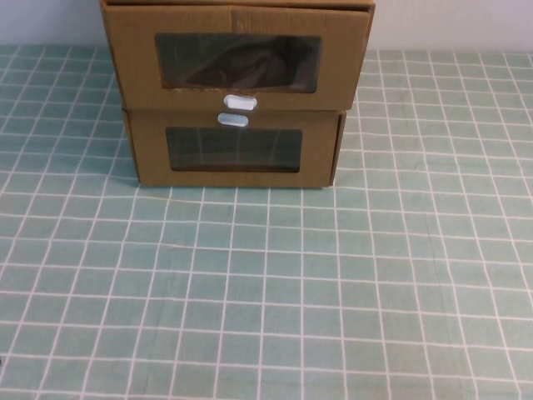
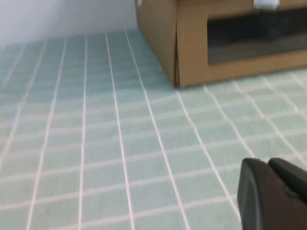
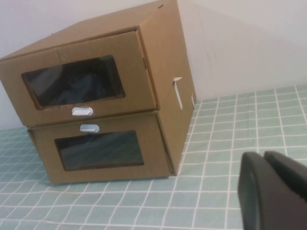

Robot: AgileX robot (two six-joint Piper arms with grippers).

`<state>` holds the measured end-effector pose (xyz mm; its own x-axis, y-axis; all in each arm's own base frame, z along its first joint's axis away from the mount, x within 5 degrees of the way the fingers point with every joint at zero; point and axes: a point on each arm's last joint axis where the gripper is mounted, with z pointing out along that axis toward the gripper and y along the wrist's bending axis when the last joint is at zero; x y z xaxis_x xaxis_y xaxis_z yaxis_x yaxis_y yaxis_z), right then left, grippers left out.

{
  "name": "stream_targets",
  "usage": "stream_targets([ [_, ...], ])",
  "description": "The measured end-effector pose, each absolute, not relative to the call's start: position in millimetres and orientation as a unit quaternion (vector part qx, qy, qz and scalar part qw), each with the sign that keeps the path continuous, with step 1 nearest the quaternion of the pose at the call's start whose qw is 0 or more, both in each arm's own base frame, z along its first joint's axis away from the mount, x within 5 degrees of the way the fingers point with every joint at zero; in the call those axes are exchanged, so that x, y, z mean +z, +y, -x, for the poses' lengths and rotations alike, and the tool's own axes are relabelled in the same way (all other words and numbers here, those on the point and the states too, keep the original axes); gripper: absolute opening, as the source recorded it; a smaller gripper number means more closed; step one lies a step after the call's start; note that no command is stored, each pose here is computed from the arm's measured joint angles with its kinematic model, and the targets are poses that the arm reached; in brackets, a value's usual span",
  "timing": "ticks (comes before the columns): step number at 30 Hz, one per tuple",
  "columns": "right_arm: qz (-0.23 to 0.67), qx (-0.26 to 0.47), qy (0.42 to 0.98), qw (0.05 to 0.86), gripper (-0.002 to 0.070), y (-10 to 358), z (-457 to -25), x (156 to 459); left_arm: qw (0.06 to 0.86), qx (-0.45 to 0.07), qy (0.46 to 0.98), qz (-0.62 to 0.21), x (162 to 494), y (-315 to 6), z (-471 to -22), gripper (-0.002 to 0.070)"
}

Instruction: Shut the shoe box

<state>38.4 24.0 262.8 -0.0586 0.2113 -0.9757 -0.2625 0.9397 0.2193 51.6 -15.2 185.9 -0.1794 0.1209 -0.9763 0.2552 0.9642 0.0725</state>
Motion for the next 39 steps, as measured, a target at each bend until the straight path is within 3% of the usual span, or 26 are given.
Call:
stream_targets([
  [11,0.031,0.181,0.721,0.668,-0.0014,27,-37,259,0.588,-0.020,0.794,-0.151,171,-13,-51,-0.0005],
  [34,0.079,0.210,0.762,0.608,-0.0014,36,-32,247,0.588,-0.020,0.795,-0.150,170,-13,-51,-0.0005],
  [39,0.087,0.157,0.757,0.628,-0.0014,30,-35,248,0.588,-0.020,0.795,-0.150,170,-13,-51,-0.0005],
])
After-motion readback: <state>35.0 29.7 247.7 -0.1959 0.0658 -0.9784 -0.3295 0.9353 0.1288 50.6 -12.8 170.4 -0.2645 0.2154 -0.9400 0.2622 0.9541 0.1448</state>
